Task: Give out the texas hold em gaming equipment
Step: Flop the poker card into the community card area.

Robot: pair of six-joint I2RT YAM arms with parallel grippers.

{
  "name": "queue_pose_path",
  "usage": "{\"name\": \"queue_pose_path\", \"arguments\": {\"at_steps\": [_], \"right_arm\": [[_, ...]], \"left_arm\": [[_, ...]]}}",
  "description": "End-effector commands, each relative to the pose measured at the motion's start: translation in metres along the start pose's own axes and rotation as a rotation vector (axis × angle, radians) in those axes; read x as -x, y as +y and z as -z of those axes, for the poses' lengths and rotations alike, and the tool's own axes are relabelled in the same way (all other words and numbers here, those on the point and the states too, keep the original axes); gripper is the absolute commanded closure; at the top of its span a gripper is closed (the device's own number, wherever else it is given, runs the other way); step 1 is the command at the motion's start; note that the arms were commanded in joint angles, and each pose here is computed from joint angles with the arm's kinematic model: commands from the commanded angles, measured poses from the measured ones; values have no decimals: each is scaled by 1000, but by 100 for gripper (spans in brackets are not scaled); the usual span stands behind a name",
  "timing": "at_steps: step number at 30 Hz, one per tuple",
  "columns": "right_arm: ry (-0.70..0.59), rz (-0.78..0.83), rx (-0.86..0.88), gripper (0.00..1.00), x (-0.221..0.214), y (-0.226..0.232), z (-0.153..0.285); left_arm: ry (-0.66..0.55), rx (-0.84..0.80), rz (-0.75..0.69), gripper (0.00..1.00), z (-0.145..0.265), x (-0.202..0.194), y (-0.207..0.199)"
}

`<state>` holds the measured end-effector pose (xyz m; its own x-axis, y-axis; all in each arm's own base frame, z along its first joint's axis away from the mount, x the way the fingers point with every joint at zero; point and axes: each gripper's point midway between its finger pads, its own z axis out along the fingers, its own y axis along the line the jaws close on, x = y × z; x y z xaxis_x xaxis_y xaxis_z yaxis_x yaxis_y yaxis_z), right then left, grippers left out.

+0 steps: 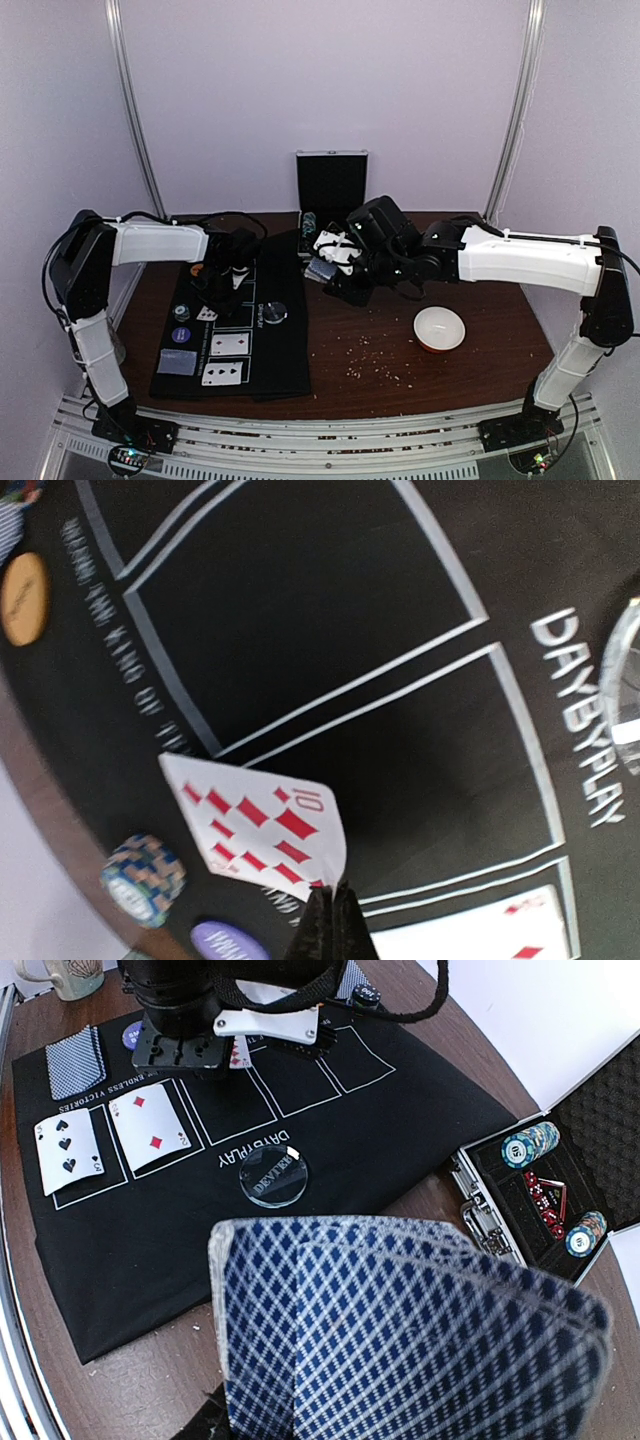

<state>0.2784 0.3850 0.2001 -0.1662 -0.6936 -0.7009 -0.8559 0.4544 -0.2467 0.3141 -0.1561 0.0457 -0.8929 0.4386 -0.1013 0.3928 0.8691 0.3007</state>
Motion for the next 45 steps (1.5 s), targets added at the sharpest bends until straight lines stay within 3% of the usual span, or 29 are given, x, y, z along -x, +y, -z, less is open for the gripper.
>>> {"name": "queue_pose_path", "arguments": {"at_steps": [1, 12, 18, 28, 32, 35, 45], "right_arm": [[-10, -27, 8, 53, 2, 0, 7], [-6, -29, 5, 53, -1, -1, 9], [-1, -29, 4, 53, -3, -1, 8], [5, -24, 8, 53, -3, 0, 5], [5, -25, 9, 53, -4, 0, 5], [5, -26, 8, 53, -3, 0, 4], [9, -28, 8, 53, -4, 0, 5]], "left_arm": [[-41, -209, 24, 100, -10, 14, -43], [-38, -318, 46, 100, -21, 26, -68], [-62, -381, 36, 68, -10, 32, -76], [-235, -524, 60, 58, 55, 72, -55], [-231, -453, 115, 57, 38, 75, -14], [-223, -411, 155, 64, 15, 77, 10], [-223, -392, 147, 83, -29, 98, 9]]}}
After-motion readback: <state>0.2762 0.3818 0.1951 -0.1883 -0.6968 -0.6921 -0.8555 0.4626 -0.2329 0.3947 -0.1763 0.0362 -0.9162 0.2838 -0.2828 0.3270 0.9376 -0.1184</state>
